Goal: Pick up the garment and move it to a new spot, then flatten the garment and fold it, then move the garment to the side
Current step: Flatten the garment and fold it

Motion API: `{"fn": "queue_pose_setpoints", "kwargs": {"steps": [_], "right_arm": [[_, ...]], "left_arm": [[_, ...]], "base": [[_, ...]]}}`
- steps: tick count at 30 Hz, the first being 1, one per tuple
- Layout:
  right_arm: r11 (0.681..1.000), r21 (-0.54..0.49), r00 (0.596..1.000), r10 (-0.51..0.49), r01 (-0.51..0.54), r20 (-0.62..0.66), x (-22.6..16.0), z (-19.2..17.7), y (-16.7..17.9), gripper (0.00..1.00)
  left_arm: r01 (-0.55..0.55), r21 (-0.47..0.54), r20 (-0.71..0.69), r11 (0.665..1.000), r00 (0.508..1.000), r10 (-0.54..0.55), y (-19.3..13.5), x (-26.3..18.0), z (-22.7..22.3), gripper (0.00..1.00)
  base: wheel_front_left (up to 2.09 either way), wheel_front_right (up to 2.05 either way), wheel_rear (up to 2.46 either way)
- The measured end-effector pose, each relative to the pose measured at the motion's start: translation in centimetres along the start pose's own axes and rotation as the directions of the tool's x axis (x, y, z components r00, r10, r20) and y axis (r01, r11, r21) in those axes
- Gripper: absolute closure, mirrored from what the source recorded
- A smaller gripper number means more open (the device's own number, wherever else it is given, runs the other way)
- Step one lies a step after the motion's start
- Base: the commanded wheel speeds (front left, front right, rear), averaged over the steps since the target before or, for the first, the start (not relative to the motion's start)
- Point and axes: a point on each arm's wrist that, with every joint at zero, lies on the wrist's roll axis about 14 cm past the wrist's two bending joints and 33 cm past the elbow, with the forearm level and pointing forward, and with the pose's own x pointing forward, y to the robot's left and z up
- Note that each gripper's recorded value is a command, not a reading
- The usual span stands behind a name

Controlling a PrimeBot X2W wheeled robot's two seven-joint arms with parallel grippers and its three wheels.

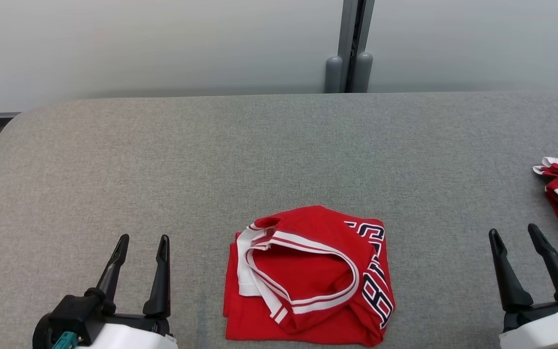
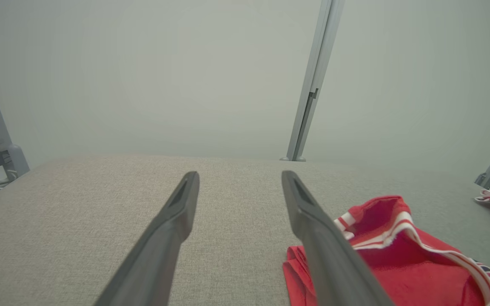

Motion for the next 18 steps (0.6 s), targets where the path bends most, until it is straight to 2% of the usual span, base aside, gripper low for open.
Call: {"fn": "queue_pose_setpoints", "kwargs": {"steps": [1, 2, 10, 18], "right_arm": [[1.0, 0.001, 1.0, 0.001, -0.001, -0.001, 0.0, 0.0, 0.0, 0.65], [1.0, 0.002, 1.0, 0.001, -0.001, -0.007, 0.1, -0.2, 0.0, 1.0], [0.996, 0.017, 0.994, 0.09, -0.089, -0.066, 0.7, -1.8, 2.7, 1.0], [0.948, 0.101, 0.931, 0.315, -0.3, -0.183, 1.2, -5.8, 9.9, 1.0]], "left_arm": [[-0.001, 0.0, -0.001, 1.0, 1.0, 0.001, 0.0, 0.0, 0.0, 0.0], [-0.002, 0.0, -0.001, 1.0, 1.0, 0.002, 0.0, 0.0, 0.0, 0.0], [-0.012, 0.0, -0.009, 1.0, 1.0, 0.012, 0.3, 0.1, -0.3, 0.0], [-0.031, -0.005, -0.011, 0.999, 0.999, 0.031, 0.8, 0.7, -0.5, 0.0]], "base": [[0.0, 0.0, 0.0], [0.0, 0.0, 0.0], [0.0, 0.0, 0.0], [0.0, 0.0, 0.0]]}}
